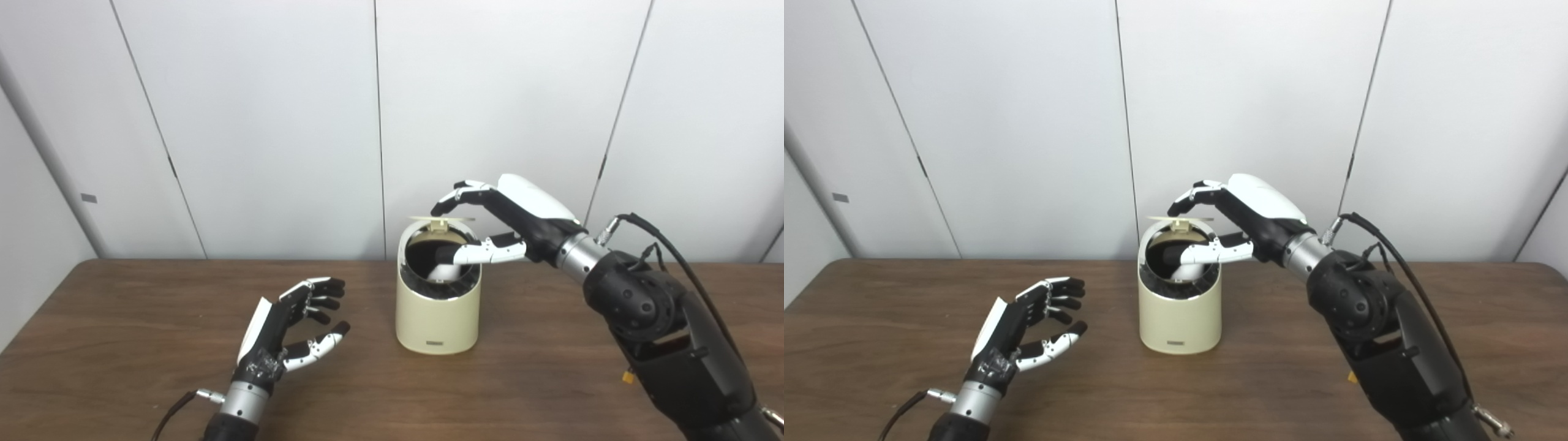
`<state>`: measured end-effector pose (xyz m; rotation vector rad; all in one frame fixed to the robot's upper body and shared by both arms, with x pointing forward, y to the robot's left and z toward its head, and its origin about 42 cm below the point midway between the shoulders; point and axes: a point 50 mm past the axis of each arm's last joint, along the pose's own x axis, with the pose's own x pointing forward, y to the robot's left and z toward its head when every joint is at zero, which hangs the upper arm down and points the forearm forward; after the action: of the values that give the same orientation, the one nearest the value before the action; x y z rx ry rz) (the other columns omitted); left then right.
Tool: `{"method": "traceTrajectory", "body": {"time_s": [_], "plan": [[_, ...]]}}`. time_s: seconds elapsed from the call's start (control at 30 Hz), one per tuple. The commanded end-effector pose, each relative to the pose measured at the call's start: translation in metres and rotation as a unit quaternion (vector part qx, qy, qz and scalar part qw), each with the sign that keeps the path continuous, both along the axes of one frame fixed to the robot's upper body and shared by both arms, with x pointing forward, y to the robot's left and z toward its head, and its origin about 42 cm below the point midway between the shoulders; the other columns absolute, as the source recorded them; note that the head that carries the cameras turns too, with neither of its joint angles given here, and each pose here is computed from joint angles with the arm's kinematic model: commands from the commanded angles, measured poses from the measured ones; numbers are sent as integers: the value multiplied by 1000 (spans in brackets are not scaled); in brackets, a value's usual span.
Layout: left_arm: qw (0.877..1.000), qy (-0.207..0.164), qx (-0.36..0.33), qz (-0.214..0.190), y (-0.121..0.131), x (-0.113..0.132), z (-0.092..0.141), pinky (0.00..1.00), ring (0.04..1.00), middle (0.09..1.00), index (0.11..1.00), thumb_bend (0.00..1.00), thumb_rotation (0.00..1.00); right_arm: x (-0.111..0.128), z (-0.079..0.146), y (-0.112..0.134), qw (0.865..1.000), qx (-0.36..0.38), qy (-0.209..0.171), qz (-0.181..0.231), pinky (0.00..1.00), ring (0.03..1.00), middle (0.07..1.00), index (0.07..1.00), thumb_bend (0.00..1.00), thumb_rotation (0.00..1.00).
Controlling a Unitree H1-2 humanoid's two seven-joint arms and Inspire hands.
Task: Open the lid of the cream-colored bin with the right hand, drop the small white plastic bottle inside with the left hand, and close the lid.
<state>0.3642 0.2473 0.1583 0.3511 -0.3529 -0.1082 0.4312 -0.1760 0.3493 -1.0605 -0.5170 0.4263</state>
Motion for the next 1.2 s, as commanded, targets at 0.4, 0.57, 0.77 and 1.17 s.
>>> {"method": "traceTrajectory", "body": {"time_s": [0.4, 0.57, 0.77, 1.17], "plan": [[999, -46, -2, -8, -3, 7, 25, 561, 669, 718, 730, 460, 8, -15, 14, 1, 999, -26, -37, 26, 859, 904, 752, 701, 638, 741], [999, -44, 2, -3, -3, 6, 26, 559, 667, 717, 733, 466, 43, -18, 10, 1, 999, -39, -28, 24, 934, 912, 753, 707, 662, 781], [999, -42, -8, -5, -3, 6, 26, 563, 671, 719, 738, 459, 9, -21, 5, 2, 998, -51, -25, 26, 991, 912, 744, 704, 665, 800], [999, -43, -2, 5, -1, 5, 23, 561, 671, 725, 745, 452, 18, -25, -11, 2, 997, -61, -7, 40, 1000, 901, 720, 689, 654, 767]]}}
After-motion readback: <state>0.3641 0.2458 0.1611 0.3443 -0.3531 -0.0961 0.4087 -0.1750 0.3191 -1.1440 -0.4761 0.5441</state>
